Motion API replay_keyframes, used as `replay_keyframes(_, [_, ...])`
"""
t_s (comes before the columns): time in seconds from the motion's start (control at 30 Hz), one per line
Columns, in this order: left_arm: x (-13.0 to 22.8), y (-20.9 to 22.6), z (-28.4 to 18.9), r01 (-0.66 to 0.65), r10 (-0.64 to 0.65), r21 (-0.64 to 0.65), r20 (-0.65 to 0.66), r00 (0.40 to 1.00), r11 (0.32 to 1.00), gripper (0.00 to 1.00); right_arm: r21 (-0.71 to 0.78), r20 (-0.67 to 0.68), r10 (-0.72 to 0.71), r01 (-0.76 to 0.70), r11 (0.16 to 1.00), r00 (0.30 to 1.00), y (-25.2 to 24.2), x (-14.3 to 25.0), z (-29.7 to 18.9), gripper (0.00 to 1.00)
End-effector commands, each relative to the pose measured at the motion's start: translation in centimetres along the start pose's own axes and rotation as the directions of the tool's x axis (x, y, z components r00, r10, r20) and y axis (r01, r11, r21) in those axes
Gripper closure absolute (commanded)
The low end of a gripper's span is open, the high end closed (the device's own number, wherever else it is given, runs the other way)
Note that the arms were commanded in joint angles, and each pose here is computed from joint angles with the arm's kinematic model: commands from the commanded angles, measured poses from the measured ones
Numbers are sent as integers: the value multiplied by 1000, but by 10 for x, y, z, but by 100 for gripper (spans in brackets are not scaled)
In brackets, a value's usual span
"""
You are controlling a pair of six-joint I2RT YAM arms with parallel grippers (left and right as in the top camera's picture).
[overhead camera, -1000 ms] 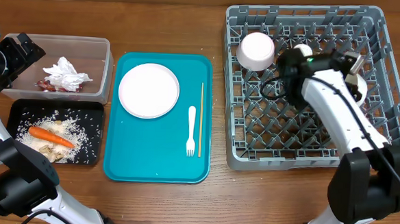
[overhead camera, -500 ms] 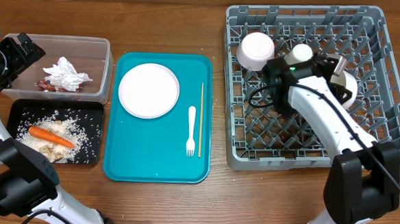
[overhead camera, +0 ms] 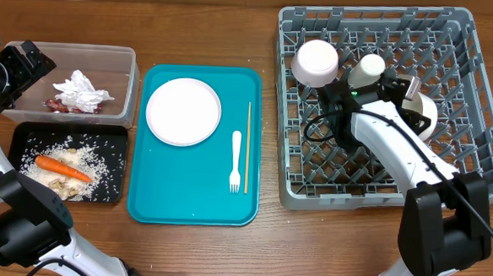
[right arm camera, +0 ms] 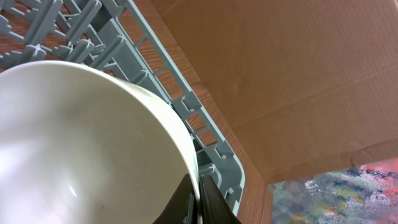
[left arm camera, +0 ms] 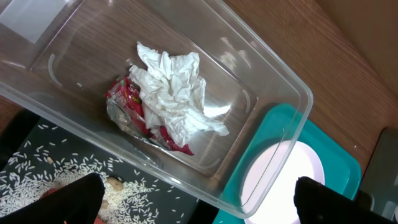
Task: Sort waste into correct bins and load items into the dishwasher rack
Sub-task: 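Lower the white bowl into the rack's right area with the right gripper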
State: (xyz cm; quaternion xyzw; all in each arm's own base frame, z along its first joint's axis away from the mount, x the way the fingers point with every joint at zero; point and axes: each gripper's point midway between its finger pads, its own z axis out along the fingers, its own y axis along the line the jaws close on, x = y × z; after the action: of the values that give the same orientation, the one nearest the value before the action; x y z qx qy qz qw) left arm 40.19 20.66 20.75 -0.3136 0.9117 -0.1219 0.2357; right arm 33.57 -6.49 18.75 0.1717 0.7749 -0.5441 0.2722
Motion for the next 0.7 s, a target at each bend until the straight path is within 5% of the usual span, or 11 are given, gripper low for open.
replay_keyframes(0.0, [2, -1, 4, 6, -6, -2, -11, 1000, 1000, 0, -19, -25, 18, -18, 1000, 1000, -1, 8, 0, 96])
replay_keyframes(0.67, [2, -1, 4, 6, -6, -2, -11, 1000, 1000, 0, -71, 58, -47, 51, 996, 997, 15, 9, -28, 96])
